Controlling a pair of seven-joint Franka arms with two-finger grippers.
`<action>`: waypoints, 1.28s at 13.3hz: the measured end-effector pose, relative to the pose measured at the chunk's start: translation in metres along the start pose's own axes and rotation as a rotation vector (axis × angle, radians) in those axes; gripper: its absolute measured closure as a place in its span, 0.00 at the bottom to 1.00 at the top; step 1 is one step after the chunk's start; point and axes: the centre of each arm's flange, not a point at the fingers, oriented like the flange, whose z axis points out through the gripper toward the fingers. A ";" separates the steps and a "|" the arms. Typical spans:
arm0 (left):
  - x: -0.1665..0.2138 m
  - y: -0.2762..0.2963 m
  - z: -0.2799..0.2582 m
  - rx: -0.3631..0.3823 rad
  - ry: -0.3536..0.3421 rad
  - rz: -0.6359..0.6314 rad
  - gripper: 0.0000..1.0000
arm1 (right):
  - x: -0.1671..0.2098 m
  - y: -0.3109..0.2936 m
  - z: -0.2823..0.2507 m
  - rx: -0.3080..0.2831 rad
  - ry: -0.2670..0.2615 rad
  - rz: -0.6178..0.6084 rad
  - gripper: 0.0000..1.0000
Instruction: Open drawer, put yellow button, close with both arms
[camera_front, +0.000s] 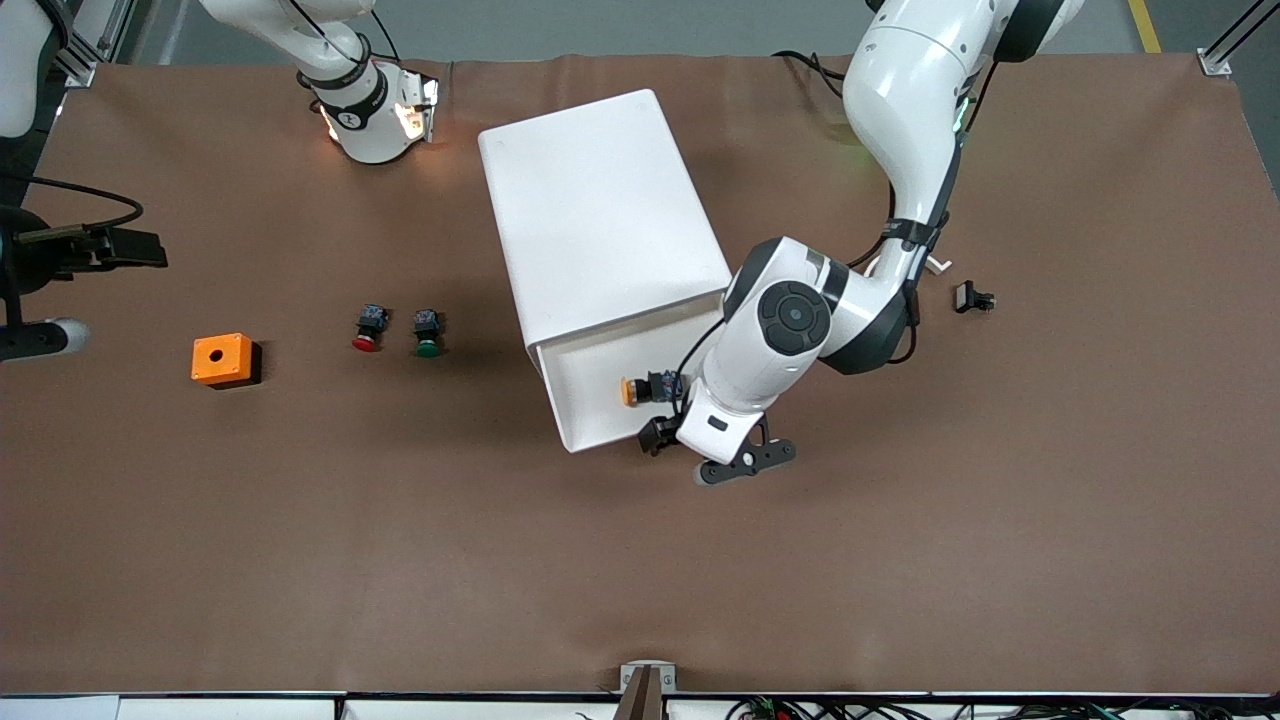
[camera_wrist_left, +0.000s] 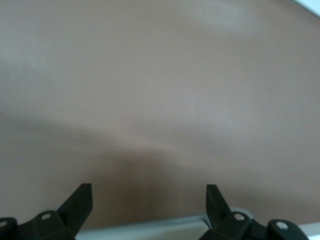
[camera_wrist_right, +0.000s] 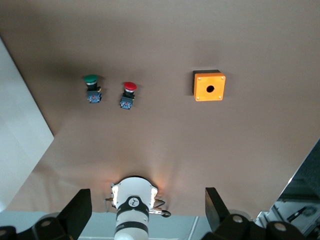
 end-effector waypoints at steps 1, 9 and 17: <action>-0.009 0.004 0.002 0.001 -0.029 0.004 0.00 | 0.000 -0.002 0.000 -0.001 0.003 0.067 0.00; -0.060 0.026 0.013 0.022 -0.179 0.031 0.00 | -0.016 0.013 -0.015 0.054 0.242 0.168 0.00; -0.083 0.038 0.017 0.010 -0.233 0.042 0.00 | -0.081 -0.012 -0.003 0.052 0.295 0.213 0.00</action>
